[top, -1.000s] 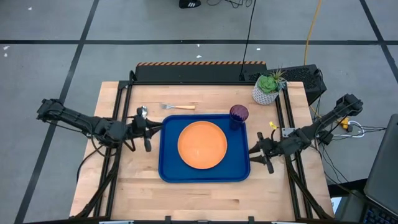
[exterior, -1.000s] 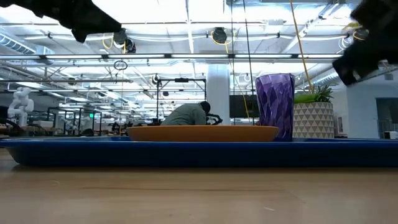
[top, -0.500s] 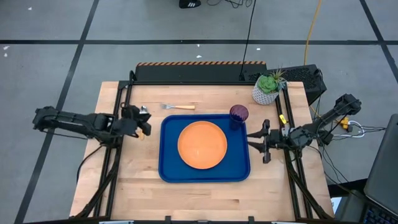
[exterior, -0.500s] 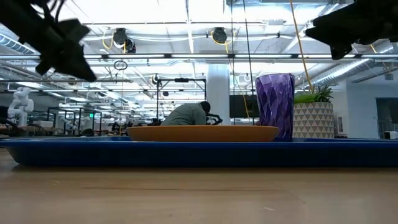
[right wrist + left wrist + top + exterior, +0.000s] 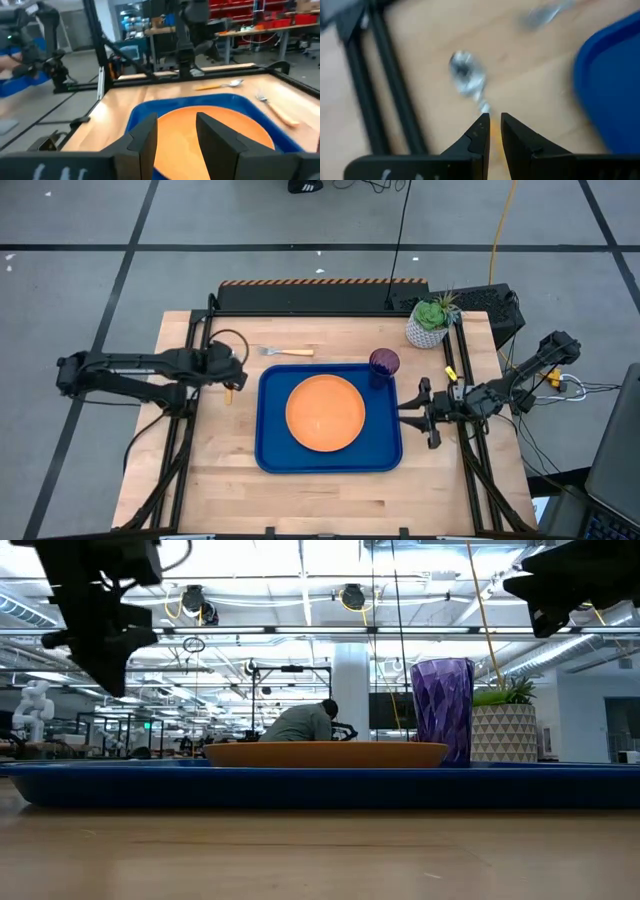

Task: Pick and place plate/cup/fork/spoon on tray
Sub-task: Put the orange spoon to the left of the orange plate on the blue tray

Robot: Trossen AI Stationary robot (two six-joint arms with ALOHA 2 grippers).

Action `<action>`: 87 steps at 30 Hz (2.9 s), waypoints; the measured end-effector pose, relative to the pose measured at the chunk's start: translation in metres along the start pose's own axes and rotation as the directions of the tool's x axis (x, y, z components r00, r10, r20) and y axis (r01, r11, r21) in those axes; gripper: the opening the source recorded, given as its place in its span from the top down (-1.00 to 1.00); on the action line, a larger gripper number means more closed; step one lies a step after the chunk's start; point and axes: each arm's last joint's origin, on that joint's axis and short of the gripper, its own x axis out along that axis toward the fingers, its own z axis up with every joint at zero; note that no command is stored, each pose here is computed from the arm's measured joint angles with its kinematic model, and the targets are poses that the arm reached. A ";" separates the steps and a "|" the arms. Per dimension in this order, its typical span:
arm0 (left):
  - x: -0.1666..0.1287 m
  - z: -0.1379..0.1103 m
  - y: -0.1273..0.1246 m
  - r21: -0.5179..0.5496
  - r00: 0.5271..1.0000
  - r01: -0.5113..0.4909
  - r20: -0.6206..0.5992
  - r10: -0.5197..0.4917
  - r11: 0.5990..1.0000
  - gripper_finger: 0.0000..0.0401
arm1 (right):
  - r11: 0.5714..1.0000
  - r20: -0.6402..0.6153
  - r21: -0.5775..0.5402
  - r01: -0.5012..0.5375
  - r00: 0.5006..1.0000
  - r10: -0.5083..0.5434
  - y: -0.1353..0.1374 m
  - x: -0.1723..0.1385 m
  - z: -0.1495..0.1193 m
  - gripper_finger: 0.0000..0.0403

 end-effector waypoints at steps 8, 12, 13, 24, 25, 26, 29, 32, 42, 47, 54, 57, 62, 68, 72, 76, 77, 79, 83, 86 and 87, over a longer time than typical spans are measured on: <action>0.025 -0.003 -0.004 -0.039 0.952 -0.077 -0.299 0.062 0.996 0.74 | 0.997 -0.109 -0.042 -0.060 0.993 0.055 0.000 -0.001 -0.010 0.35; 0.031 0.000 -0.006 -0.067 0.934 -0.055 -0.357 0.027 0.996 0.73 | 0.996 -0.145 -0.061 -0.058 0.988 0.049 -0.001 -0.001 -0.014 0.35; 0.032 0.002 -0.006 -0.076 0.932 -0.040 -0.362 0.010 0.996 0.72 | 0.996 -0.152 -0.065 -0.058 0.987 0.047 -0.001 -0.001 -0.015 0.35; 0.044 0.017 0.003 -0.148 0.929 -0.014 -0.367 -0.042 0.989 0.09 | 0.994 -0.162 -0.095 -0.060 0.986 0.044 -0.001 -0.001 -0.016 0.35; 0.045 0.017 0.003 -0.152 0.928 -0.020 -0.371 -0.038 0.988 0.04 | 0.994 -0.162 -0.096 -0.060 0.986 0.044 -0.001 -0.001 -0.016 0.35; 0.047 0.018 0.004 -0.157 0.927 -0.026 -0.374 -0.035 0.987 0.01 | 0.994 -0.162 -0.096 -0.060 0.986 0.044 -0.001 -0.001 -0.016 0.35; 0.058 0.016 0.004 -0.166 0.918 -0.053 -0.396 -0.017 0.985 -0.05 | 0.993 -0.161 -0.100 -0.060 0.986 0.044 -0.001 -0.001 -0.016 0.35; 0.073 0.012 0.002 -0.183 0.908 -0.051 -0.417 -0.030 0.982 -0.06 | 0.993 -0.159 -0.105 -0.061 0.986 0.044 -0.001 -0.001 -0.016 0.35; 0.106 0.005 0.004 -0.241 0.904 -0.016 -0.419 -0.089 0.970 -0.07 | 0.992 -0.154 -0.112 -0.061 0.987 0.044 -0.001 -0.001 -0.015 0.35; 0.112 0.004 0.008 -0.244 0.889 -0.029 -0.450 -0.087 0.969 -0.05 | 0.994 -0.155 -0.094 -0.059 0.987 0.044 -0.001 -0.001 -0.015 0.35; 0.115 0.006 0.008 -0.280 0.892 -0.017 -0.438 -0.112 0.960 0.42 | 0.994 -0.155 -0.089 -0.058 0.987 0.044 -0.001 -0.001 -0.015 0.35; 0.115 0.007 0.008 -0.276 0.895 -0.016 -0.433 -0.109 0.961 0.70 | 0.996 -0.155 -0.076 -0.056 0.987 0.044 -0.001 -0.001 -0.015 0.35; 0.115 0.007 0.008 -0.255 0.895 -0.006 -0.433 -0.109 0.967 0.77 | 0.996 -0.155 -0.064 -0.054 0.987 0.043 -0.001 -0.001 -0.015 0.35; 0.115 0.008 0.008 -0.232 0.891 0.014 -0.438 -0.118 0.973 0.77 | 0.997 -0.155 -0.064 -0.054 0.987 0.043 -0.001 -0.001 -0.015 0.35; 0.109 0.016 0.006 -0.231 0.897 0.033 -0.422 -0.131 0.972 0.75 | 0.996 -0.155 -0.064 -0.054 0.987 0.043 -0.001 -0.001 -0.015 0.35; 0.096 0.028 0.002 -0.235 0.913 0.070 -0.376 -0.157 0.970 0.76 | 0.997 -0.162 -0.060 -0.052 0.986 0.042 -0.001 -0.001 -0.016 0.35; 0.094 0.028 0.001 -0.228 0.911 0.073 -0.380 -0.158 0.971 0.76 | 0.997 -0.167 -0.056 -0.050 0.985 0.040 -0.001 -0.001 -0.017 0.35; 0.088 0.028 -0.001 -0.223 0.907 0.080 -0.387 -0.164 0.972 0.76 | 0.998 -0.177 -0.048 -0.047 0.984 0.038 -0.001 -0.001 -0.017 0.35; 0.080 0.025 -0.009 -0.234 0.900 0.120 -0.384 -0.205 0.965 0.76 | 0.999 -0.202 -0.029 -0.038 0.979 0.031 -0.002 -0.002 -0.020 0.35; 0.076 0.019 -0.018 -0.232 0.885 0.152 -0.400 -0.236 0.961 0.76 | 0.999 -0.209 -0.011 -0.034 0.977 0.031 -0.002 -0.002 -0.021 0.35; 0.074 0.018 -0.020 -0.234 0.882 0.159 -0.404 -0.245 0.959 0.76 | 0.999 -0.208 -0.010 -0.034 0.978 0.031 -0.002 -0.002 -0.021 0.35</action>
